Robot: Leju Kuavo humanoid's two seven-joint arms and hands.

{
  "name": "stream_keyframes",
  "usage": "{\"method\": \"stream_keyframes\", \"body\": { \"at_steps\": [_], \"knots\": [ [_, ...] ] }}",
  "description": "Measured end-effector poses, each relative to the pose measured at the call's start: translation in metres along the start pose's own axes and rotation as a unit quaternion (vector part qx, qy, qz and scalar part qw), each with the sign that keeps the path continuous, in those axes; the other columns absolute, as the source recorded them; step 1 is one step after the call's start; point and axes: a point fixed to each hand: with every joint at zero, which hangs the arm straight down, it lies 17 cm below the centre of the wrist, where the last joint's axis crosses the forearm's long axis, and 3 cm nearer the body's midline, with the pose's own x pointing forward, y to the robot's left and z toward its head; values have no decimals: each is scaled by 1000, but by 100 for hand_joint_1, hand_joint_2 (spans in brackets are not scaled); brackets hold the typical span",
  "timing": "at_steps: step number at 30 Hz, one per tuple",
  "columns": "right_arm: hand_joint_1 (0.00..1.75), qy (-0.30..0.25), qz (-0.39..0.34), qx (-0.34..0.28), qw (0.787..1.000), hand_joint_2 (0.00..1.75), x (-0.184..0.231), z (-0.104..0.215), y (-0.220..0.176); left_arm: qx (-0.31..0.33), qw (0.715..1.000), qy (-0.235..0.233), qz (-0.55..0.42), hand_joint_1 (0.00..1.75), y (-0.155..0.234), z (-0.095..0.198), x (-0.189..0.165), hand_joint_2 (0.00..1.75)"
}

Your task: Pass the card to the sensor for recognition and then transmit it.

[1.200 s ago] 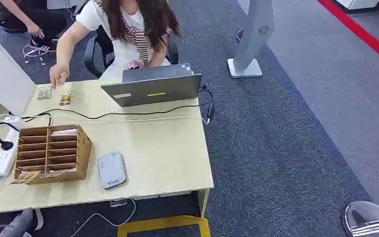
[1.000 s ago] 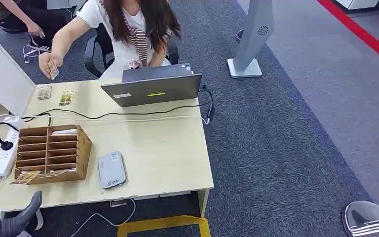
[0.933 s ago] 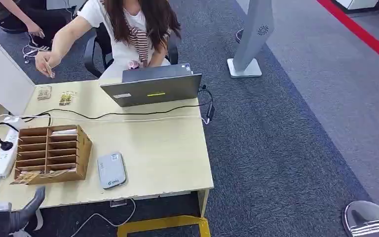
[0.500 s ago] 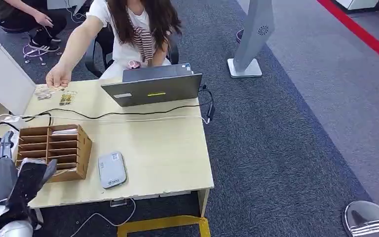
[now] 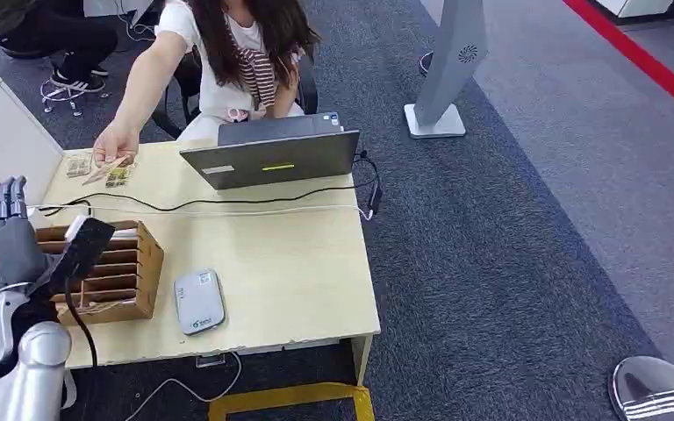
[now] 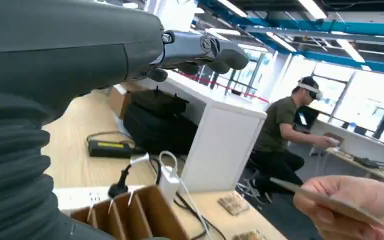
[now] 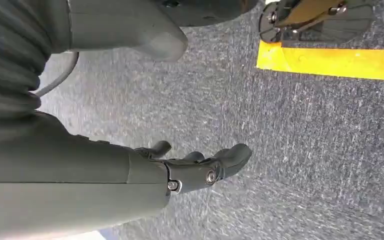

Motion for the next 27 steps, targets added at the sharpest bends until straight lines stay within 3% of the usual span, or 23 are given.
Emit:
{"method": "stream_keyframes", "body": {
  "at_steps": [13,27],
  "knots": [
    [0,-17,73,4,997,175,6,0,1,54,984,-3,-171,0,44,-68,1,175],
    [0,-27,94,7,995,175,10,0,3,38,975,-12,-220,0,32,-75,2,175]
  ]
}}
